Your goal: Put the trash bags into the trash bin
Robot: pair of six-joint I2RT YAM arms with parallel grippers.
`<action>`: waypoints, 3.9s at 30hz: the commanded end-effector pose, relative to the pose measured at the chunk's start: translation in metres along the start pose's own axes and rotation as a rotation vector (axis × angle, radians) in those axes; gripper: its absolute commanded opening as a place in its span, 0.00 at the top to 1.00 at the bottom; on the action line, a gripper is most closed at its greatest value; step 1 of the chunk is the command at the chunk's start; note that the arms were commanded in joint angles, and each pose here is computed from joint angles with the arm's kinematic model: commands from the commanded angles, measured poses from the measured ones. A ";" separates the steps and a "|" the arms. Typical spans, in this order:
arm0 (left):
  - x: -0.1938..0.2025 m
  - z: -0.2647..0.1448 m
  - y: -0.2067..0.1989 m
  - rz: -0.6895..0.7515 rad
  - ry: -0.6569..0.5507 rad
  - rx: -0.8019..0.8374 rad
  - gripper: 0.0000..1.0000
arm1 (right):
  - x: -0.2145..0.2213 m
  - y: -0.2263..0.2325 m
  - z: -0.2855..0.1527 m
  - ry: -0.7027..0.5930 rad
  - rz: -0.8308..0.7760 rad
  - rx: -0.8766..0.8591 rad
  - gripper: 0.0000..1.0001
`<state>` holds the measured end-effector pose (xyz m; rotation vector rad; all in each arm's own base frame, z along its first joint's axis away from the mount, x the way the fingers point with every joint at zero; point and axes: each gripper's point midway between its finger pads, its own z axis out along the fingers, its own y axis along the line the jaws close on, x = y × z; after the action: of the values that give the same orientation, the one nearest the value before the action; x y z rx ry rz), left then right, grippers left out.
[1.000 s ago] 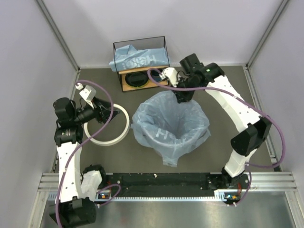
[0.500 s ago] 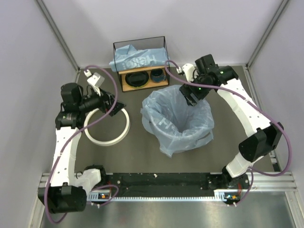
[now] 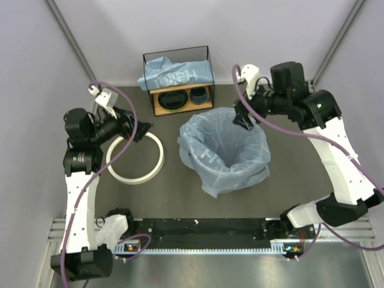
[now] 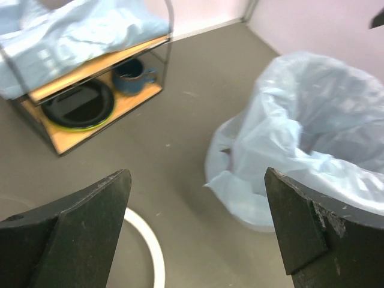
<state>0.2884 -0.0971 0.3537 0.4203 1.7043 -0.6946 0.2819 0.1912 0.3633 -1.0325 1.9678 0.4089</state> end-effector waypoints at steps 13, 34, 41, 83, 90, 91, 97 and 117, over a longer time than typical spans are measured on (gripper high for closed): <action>-0.004 -0.017 -0.042 0.095 -0.083 0.147 0.01 | 0.047 0.094 0.082 -0.019 -0.037 -0.229 0.45; 0.025 -0.016 -0.028 0.071 -0.005 0.090 0.04 | 0.200 0.098 0.157 0.447 -0.137 -0.319 1.00; 0.032 -0.009 -0.023 0.037 0.012 0.103 0.04 | 0.222 0.097 0.178 0.490 -0.140 -0.319 1.00; 0.109 0.122 -0.072 -0.317 0.203 0.453 0.16 | 0.276 0.094 0.182 0.571 -0.197 -0.322 1.00; 0.168 0.133 -0.042 -0.396 0.346 0.286 0.33 | 0.258 0.096 0.174 0.503 -0.178 -0.315 1.00; 0.171 0.134 -0.041 -0.398 0.353 0.280 0.33 | 0.258 0.096 0.174 0.500 -0.179 -0.312 1.00; 0.172 0.137 -0.039 -0.404 0.369 0.273 0.32 | 0.246 0.094 0.170 0.452 -0.184 -0.297 1.00; 0.013 0.069 -0.057 -0.083 0.085 0.271 0.27 | 0.260 0.092 0.179 0.504 -0.193 -0.299 1.00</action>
<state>0.3126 -0.1842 0.3198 0.5157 1.7669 -1.0291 0.2203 0.2190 0.0440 -1.6225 2.2527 0.3768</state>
